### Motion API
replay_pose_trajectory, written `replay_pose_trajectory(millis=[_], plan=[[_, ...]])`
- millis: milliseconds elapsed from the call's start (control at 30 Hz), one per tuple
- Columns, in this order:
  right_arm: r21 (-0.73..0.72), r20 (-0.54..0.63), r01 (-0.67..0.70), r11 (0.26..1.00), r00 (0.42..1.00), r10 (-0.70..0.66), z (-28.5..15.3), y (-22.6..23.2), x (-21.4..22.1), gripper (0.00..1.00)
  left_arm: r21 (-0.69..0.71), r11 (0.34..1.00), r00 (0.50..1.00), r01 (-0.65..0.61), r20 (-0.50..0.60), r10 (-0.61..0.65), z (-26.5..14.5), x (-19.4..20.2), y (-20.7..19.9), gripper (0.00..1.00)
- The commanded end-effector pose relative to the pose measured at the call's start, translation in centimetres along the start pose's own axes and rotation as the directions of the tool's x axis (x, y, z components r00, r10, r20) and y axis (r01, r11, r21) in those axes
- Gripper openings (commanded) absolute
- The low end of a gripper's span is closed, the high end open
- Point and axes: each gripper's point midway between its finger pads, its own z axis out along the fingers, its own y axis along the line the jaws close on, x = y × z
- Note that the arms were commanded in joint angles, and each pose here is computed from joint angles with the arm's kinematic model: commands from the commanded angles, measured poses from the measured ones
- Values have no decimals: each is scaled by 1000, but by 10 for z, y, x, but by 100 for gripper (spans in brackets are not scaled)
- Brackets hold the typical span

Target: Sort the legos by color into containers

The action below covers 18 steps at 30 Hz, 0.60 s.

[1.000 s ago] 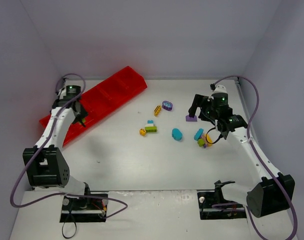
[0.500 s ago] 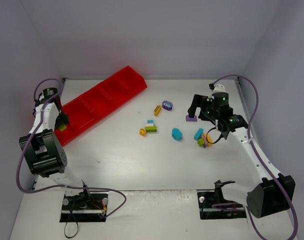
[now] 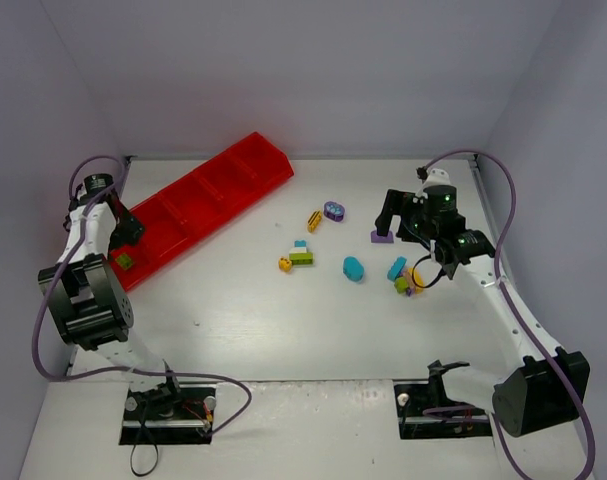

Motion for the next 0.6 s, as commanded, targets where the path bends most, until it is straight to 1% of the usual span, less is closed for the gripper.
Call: replay_pose_trajectory(millis=[0, 33, 67, 167, 200, 267, 300, 333, 367, 400, 500, 533, 567], plan=[[-23, 87, 14, 1000, 996, -12, -7, 8, -25, 94, 159, 987, 994, 12, 109, -30, -50, -28, -26, 69], [-21, 92, 15, 1000, 996, -13, -7, 8, -26, 94, 184, 983, 993, -10, 117, -12, -56, -25, -34, 69], [-18, 93, 15, 1000, 996, -13, -7, 7, -27, 94, 232, 971, 989, -66, 143, 34, -72, -18, -52, 69], [-18, 96, 17, 1000, 995, -15, -7, 8, -29, 94, 312, 928, 969, -206, 200, 148, -99, 1, -89, 69], [-16, 97, 16, 1000, 995, -15, -7, 8, -29, 94, 357, 892, 953, -279, 215, 212, -113, 20, -113, 69], [-16, 97, 15, 1000, 995, -13, -7, 8, -29, 94, 427, 834, 934, -349, 235, 270, -131, 42, -141, 69], [-18, 98, 11, 1000, 995, -9, -8, 9, -29, 94, 478, 783, 917, -397, 238, 320, -144, 63, -160, 69], [-18, 96, 9, 1000, 995, -7, -7, 8, -29, 94, 493, 763, 908, -419, 249, 337, -150, 71, -169, 69], [-19, 93, 8, 1000, 996, -6, -7, 8, -27, 94, 527, 726, 897, -442, 251, 363, -157, 83, -181, 69], [-19, 97, 7, 1000, 995, -6, -8, 8, -28, 94, 554, 680, 876, -480, 262, 405, -168, 103, -193, 69], [-13, 93, 4, 1000, 996, -3, -8, 6, -26, 94, 610, 592, 842, -527, 281, 460, -180, 130, -215, 69], [-8, 87, 2, 1000, 996, -1, -6, 5, -23, 94, 627, 546, 818, -556, 296, 494, -186, 147, -225, 69], [1, 85, 0, 1000, 996, 0, -6, 3, -21, 93, 635, 520, 804, -572, 307, 510, -190, 155, -230, 69]])
